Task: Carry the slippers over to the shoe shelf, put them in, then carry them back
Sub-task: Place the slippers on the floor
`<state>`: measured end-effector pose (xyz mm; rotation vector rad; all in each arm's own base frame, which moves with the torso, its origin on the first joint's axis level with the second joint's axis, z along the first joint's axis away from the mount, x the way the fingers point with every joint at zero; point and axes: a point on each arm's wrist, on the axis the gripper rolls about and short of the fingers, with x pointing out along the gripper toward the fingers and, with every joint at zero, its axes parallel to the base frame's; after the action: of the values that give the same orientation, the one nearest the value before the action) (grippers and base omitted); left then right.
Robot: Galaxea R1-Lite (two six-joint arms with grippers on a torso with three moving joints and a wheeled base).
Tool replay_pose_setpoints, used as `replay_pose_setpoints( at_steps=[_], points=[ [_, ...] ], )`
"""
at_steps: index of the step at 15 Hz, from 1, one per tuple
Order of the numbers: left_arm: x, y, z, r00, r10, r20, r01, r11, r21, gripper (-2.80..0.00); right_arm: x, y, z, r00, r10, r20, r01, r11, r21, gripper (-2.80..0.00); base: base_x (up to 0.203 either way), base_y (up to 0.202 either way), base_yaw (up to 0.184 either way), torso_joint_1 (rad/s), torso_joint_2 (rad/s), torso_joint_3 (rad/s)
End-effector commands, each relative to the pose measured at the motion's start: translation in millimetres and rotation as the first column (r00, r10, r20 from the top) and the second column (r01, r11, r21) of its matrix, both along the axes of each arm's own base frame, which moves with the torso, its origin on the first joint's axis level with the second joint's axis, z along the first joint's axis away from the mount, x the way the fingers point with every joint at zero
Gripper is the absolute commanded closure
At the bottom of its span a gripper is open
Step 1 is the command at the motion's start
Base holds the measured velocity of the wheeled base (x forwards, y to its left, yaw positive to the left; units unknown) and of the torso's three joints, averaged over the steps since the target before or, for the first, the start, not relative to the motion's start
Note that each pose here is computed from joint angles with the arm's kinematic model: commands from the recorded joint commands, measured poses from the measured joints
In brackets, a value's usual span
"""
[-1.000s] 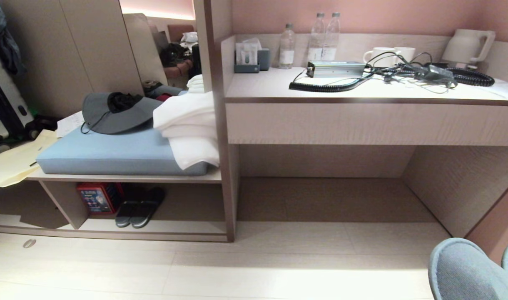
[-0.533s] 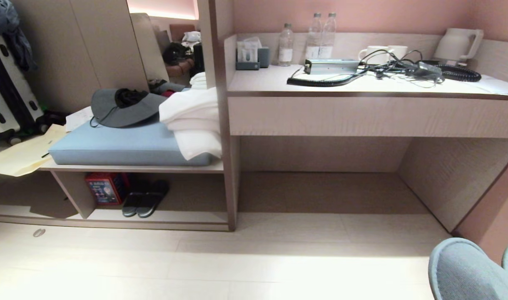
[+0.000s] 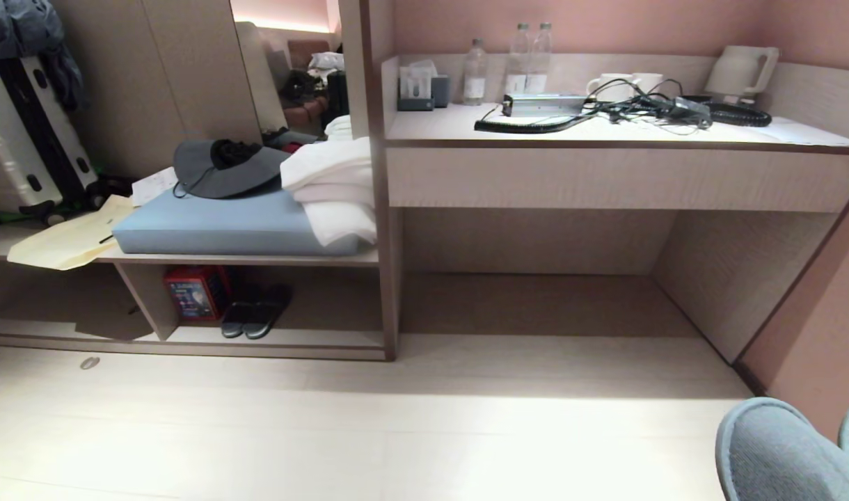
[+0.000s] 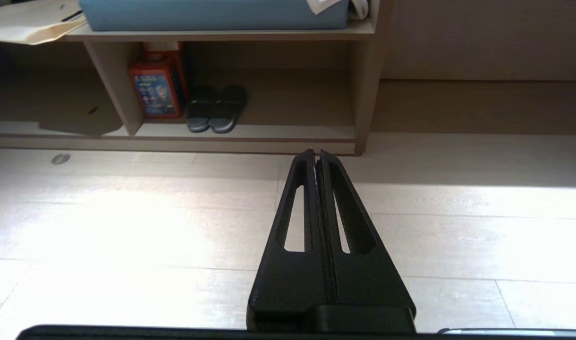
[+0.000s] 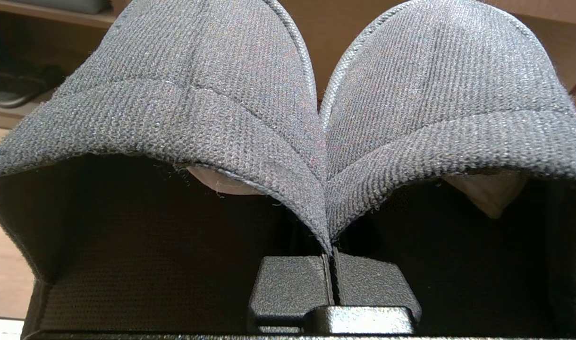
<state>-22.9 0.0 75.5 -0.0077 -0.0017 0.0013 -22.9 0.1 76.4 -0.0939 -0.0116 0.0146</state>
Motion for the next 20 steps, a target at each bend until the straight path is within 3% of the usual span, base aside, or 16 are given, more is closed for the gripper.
replay_pose_setpoints(
  at_steps=[1,5,20],
  points=[
    [0.0,0.0,0.1,1.000,0.001,0.000,-0.001,1.000,0.000,0.00,0.2,0.0,-0.4,1.000,0.000,-0.003,0.000,1.000,0.000,0.00,-0.126,0.000,-0.002,-0.004,0.00,0.004],
    [0.1,0.0,0.1,1.000,0.002,0.000,-0.002,1.000,0.000,0.00,0.2,0.0,-0.2,1.000,0.000,-0.002,0.000,1.000,0.000,0.00,0.000,0.000,0.000,0.001,0.00,-0.026],
    [0.1,0.0,0.1,1.000,0.002,0.000,-0.002,1.000,-0.003,0.00,0.2,0.0,-0.6,1.000,0.000,-0.005,0.000,1.000,0.017,0.00,0.000,0.000,0.000,0.002,0.00,-0.194]
  ],
)
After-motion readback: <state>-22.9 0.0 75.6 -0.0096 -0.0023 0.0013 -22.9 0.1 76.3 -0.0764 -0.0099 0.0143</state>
